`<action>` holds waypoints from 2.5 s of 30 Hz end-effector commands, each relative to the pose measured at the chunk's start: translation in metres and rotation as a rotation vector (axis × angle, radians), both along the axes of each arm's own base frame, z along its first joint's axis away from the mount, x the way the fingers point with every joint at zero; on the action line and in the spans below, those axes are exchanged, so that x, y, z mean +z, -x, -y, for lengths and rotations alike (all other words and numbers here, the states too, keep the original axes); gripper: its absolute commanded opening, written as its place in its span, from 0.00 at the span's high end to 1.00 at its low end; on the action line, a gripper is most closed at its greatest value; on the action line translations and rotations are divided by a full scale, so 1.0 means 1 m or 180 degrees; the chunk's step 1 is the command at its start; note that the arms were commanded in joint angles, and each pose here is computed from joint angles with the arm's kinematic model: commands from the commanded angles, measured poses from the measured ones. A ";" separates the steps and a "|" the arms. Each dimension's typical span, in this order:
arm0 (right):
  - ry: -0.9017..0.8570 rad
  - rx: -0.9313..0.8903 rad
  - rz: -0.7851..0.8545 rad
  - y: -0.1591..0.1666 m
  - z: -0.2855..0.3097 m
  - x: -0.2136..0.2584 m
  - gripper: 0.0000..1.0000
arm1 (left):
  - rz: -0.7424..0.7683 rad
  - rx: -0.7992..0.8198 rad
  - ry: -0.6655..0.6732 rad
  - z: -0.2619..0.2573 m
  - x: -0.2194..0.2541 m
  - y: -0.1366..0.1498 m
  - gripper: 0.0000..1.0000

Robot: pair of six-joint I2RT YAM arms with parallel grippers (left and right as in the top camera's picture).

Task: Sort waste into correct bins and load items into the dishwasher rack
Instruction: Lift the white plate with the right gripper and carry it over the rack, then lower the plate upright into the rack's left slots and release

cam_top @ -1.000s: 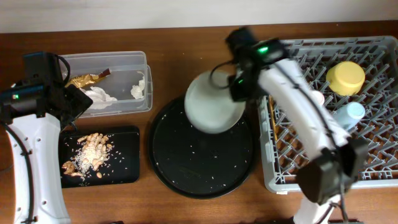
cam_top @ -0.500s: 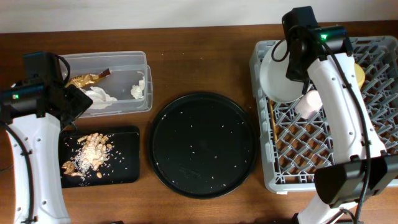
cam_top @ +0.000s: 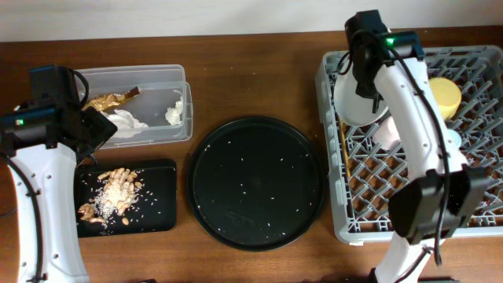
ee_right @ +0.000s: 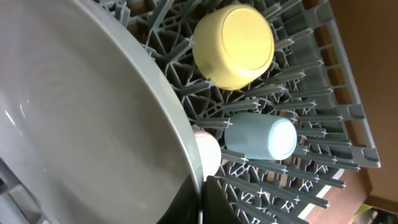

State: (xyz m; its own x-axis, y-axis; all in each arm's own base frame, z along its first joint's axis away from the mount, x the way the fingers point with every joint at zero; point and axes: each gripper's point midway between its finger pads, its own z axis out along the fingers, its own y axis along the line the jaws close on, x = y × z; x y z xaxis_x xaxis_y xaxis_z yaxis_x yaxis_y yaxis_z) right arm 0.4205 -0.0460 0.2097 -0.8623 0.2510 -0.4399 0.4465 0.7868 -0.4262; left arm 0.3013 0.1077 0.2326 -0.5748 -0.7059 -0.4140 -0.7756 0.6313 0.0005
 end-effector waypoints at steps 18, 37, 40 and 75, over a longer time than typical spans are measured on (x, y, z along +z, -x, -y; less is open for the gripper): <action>-0.0556 0.0335 0.0343 0.020 -0.049 0.045 0.21 | 0.0020 0.0016 -0.0015 -0.002 0.003 0.001 0.01; -0.2681 0.0097 0.0621 -0.007 0.032 0.010 0.96 | 0.0020 0.0016 -0.0015 -0.002 0.003 0.001 0.01; -0.2756 0.0200 0.0324 -0.008 0.013 -0.026 0.96 | 0.0021 0.0016 -0.0015 -0.002 0.003 0.001 0.01; -0.2506 0.1237 0.0302 0.266 -0.086 0.048 0.02 | 0.0020 0.0016 -0.0015 -0.002 0.003 0.001 0.01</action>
State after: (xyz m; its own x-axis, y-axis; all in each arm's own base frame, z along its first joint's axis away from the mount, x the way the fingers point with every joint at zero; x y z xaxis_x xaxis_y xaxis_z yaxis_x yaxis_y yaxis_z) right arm 0.1647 0.0408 0.2731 -0.9077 0.2138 -0.3611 0.0843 0.9358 0.3423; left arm 0.3013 0.1077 0.2326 -0.5748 -0.7059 -0.4140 -0.7756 0.6313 0.0005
